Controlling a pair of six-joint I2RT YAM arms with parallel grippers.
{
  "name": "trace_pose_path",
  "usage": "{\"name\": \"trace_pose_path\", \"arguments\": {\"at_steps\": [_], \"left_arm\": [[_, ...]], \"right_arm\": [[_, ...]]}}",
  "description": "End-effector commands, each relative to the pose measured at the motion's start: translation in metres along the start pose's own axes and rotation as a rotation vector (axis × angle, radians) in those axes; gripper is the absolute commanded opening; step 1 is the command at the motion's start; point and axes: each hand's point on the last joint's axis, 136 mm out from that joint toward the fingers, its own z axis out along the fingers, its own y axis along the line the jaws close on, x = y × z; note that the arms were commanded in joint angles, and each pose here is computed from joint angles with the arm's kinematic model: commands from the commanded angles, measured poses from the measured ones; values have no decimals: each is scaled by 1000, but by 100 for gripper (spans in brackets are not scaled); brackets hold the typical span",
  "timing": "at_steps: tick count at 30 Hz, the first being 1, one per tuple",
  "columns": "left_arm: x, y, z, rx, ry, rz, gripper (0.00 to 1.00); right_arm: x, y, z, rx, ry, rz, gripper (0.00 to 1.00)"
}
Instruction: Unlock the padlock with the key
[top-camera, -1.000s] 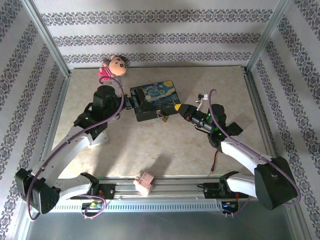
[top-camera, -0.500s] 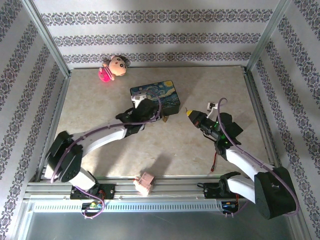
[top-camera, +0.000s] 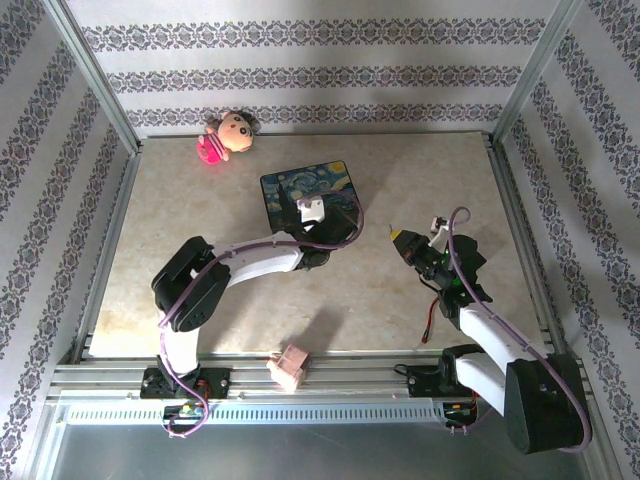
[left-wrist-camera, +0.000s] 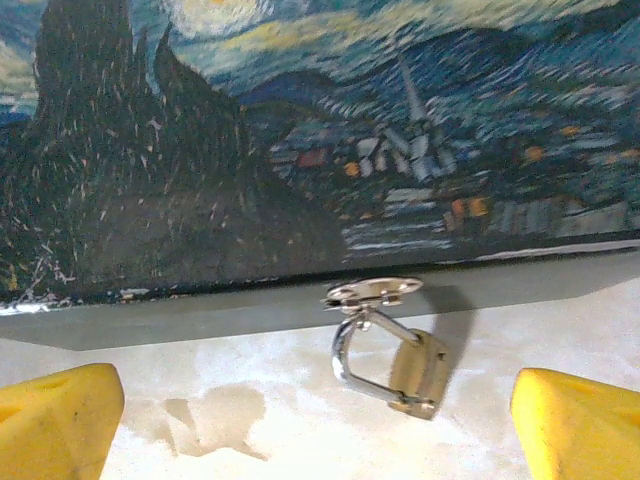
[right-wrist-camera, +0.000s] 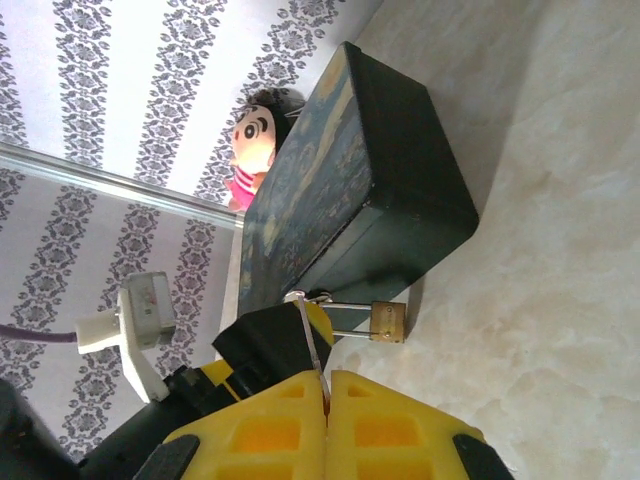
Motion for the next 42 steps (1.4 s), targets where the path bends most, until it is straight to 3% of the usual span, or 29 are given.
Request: {"name": "trace_pose_path", "arguments": {"at_steps": [1,9,17,26,34,42], "left_arm": [[-10,4,1,-76,-38,0,99],[10,3,20,-173,43,43,99],[11,4,36,-213,47,72,99],[12,-1,52,-191,60,30,100],[29,22,39,-198,126,33,89],[25,35,14,-142,138,44,81]], "right_arm": [[3,-6,-4,14,4,-23,0],[-2,-12,-3,29,15,-24,0],[-10,-10,-4,26,-6,-42,0],[-9,-9,-2,21,15,-44,0],[-9,-7,0,15,22,-32,0],[-11,-5,0,10,17,-32,0]]}}
